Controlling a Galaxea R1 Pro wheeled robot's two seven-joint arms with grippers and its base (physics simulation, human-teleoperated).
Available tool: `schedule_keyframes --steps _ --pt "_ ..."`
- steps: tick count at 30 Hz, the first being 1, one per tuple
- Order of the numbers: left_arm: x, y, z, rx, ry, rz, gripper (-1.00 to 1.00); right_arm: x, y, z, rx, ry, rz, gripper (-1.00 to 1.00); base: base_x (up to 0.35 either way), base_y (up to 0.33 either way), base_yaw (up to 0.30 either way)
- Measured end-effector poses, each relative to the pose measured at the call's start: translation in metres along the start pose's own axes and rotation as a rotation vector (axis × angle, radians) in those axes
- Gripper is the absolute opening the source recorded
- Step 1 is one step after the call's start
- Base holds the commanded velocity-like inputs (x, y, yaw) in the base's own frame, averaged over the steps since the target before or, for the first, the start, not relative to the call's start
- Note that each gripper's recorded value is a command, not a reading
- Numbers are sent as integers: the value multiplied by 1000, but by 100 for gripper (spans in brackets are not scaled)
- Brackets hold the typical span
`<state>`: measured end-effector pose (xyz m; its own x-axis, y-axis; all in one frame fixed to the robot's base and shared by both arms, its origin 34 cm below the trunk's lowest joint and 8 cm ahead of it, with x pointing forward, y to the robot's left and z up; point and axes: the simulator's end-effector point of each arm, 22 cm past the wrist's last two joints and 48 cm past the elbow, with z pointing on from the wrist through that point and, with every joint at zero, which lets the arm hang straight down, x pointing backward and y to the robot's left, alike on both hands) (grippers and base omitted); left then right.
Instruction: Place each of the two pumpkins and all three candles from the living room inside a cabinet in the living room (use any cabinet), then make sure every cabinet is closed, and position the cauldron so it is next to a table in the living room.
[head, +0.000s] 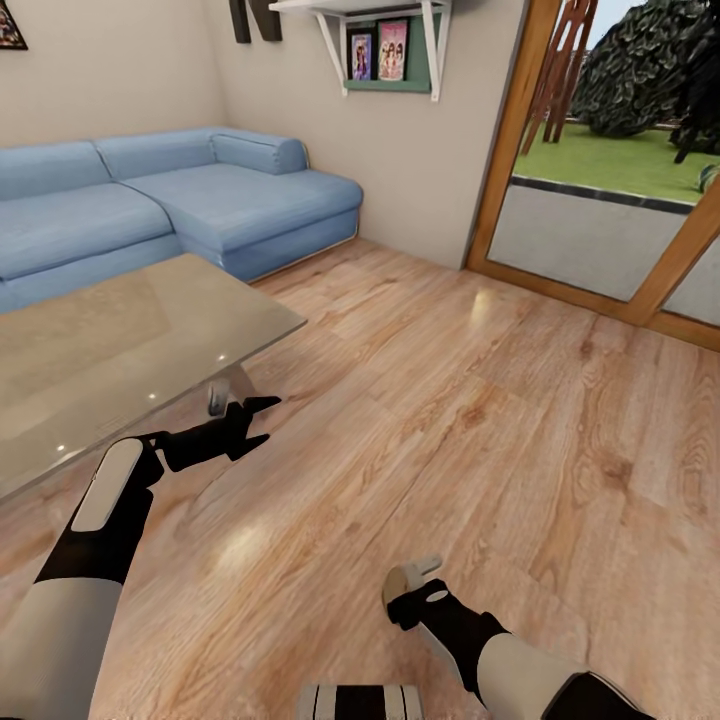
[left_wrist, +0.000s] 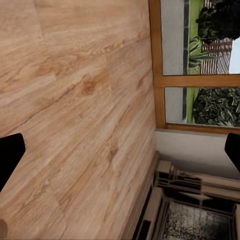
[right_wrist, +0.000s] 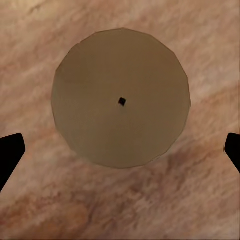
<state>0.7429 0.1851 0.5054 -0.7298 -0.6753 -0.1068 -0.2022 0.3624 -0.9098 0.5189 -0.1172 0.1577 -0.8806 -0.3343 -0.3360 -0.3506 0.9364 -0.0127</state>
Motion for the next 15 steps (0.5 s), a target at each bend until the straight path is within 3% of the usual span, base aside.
schedule_keyframes --steps 13,15 --pt "5 33 14 -36 19 -34 100 25 6 17 -12 49 6 100 0 0 0" --pt "14 37 17 -37 33 -43 100 15 4 17 -10 29 5 100 0 0 0"
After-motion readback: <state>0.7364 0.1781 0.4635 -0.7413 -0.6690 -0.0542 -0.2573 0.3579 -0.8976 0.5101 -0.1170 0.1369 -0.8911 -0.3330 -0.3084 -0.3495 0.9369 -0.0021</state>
